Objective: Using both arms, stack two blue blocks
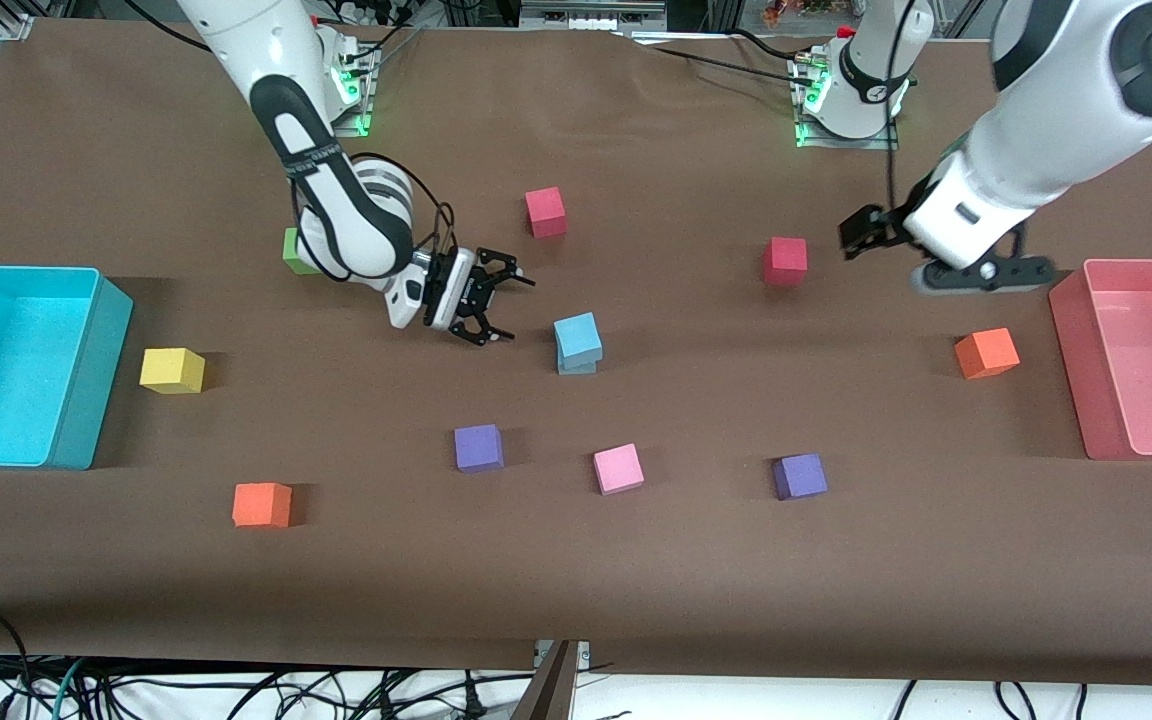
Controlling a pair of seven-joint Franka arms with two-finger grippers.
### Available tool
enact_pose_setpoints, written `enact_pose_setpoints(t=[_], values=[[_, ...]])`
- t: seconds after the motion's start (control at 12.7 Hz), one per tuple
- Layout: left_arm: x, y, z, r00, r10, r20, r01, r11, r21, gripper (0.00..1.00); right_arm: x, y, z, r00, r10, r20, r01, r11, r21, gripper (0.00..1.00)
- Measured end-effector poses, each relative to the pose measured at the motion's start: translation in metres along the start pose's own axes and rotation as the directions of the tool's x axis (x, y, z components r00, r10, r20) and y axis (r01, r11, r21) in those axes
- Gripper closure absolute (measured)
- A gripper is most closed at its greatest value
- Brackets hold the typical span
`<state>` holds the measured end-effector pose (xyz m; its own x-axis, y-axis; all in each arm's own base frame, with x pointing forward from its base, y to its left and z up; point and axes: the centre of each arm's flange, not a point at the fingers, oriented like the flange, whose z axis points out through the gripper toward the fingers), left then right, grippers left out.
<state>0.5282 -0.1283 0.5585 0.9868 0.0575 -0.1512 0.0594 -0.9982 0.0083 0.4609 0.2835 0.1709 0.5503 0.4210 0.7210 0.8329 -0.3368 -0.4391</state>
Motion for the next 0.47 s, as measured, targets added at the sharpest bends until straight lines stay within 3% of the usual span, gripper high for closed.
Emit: enact_pose_setpoints(t=[0.24, 0.47], values=[[-0.008, -0.046, -0.021, 0.999, 0.033, -0.014, -0.033, 0.999, -0.002, 0.0, 0.02, 0.017, -0.044, 0.994, 0.105, 0.023, -0.107, 0.99, 0.096, 0.0], [-0.005, -0.073, -0.021, 0.999, 0.037, -0.003, -0.037, 0.999, -0.009, 0.0, 0.042, 0.039, -0.095, 0.965, 0.224, 0.136, -0.242, 0.961, 0.133, 0.0]])
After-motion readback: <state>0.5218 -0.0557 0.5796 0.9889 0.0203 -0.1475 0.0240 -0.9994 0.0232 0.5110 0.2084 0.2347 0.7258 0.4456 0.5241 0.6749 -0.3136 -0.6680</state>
